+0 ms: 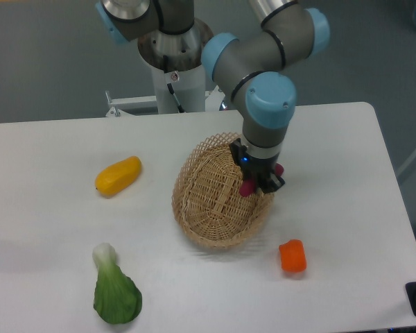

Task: Pick up the sweet potato from the basket
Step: 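Lift the sweet potato out of the basket and carry it beside the basket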

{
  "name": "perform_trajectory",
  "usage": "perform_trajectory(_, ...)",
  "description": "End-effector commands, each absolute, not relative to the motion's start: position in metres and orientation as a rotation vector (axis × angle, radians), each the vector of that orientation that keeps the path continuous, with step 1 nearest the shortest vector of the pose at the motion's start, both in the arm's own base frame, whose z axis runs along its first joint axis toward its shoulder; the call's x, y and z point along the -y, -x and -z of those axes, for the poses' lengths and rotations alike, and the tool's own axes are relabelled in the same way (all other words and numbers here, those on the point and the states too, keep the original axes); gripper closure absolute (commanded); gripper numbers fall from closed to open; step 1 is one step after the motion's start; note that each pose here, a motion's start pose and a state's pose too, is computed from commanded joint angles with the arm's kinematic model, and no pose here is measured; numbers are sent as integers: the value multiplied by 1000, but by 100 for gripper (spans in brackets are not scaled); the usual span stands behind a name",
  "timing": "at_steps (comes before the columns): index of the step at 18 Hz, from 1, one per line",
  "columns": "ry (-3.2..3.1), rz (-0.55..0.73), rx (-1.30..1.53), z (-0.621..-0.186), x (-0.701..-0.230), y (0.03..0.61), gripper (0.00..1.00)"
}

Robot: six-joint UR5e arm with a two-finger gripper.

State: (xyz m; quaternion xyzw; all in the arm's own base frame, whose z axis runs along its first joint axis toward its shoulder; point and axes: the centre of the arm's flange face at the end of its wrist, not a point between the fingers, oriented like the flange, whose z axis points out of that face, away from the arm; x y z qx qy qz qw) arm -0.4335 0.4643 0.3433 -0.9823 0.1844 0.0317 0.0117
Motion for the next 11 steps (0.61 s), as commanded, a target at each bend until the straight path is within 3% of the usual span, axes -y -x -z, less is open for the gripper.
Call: perform_trajectory(11, 3058, -128, -564, -352, -483, 497, 84)
